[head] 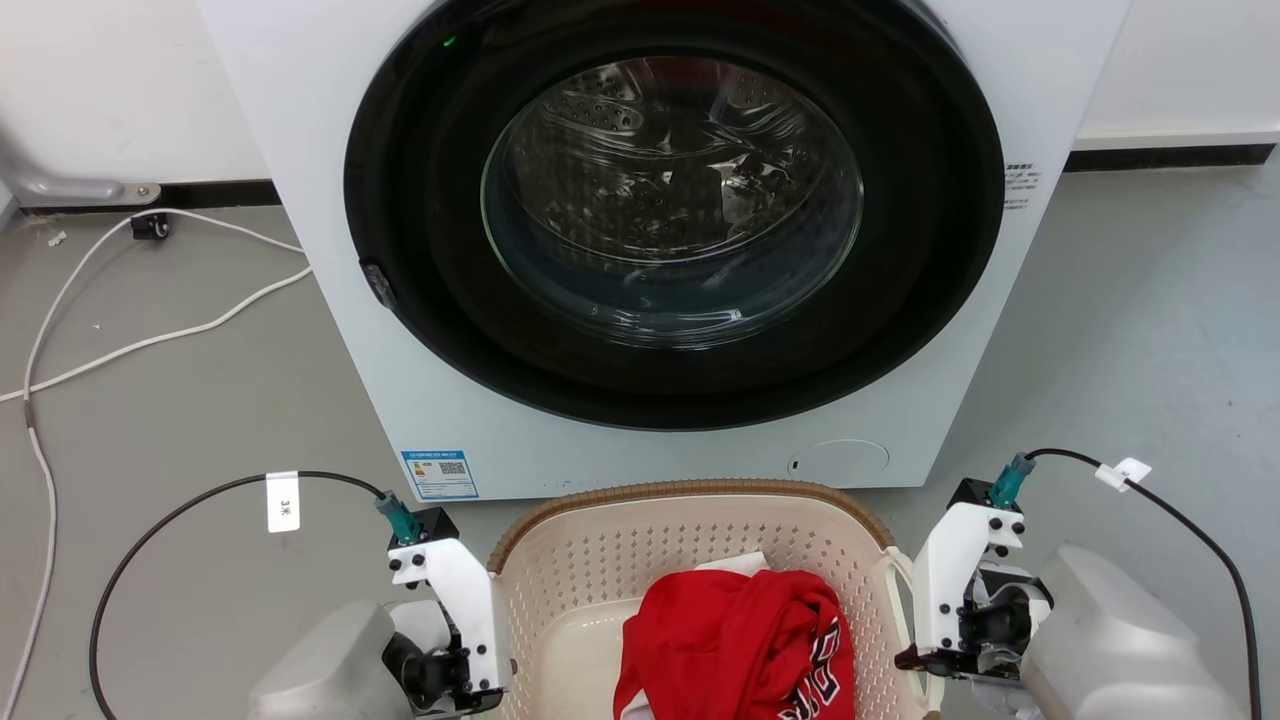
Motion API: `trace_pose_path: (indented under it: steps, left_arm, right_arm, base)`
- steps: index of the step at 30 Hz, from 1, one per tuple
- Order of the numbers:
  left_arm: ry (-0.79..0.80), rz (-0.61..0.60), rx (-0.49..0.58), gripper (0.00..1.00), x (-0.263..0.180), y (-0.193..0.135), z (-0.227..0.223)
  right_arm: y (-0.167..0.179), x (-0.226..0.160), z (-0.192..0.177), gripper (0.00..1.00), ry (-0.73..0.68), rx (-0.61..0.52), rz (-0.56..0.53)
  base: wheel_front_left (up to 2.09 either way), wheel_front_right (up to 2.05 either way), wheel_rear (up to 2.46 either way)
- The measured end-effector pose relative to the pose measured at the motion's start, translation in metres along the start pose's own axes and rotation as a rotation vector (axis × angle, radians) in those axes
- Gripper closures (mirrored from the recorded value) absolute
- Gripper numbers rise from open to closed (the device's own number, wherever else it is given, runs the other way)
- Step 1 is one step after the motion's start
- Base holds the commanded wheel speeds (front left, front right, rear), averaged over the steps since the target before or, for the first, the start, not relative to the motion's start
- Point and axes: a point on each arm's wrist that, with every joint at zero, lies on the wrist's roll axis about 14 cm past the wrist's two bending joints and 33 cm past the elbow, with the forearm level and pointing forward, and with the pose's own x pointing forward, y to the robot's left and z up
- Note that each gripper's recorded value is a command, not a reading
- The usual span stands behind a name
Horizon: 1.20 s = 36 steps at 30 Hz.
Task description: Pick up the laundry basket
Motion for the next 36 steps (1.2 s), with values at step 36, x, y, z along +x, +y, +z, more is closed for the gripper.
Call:
trace_pose_path:
  steps: [36]
  left_arm:
    - [-0.002, -0.003, 0.001, 1.0, 0.0007, 0.0013, -0.002]
  right_arm:
    - [0.0004, 0.0015, -0.0013, 1.0, 0.006, 0.018, -0.001]
  base:
    - [0.0, 0.0, 0.0]
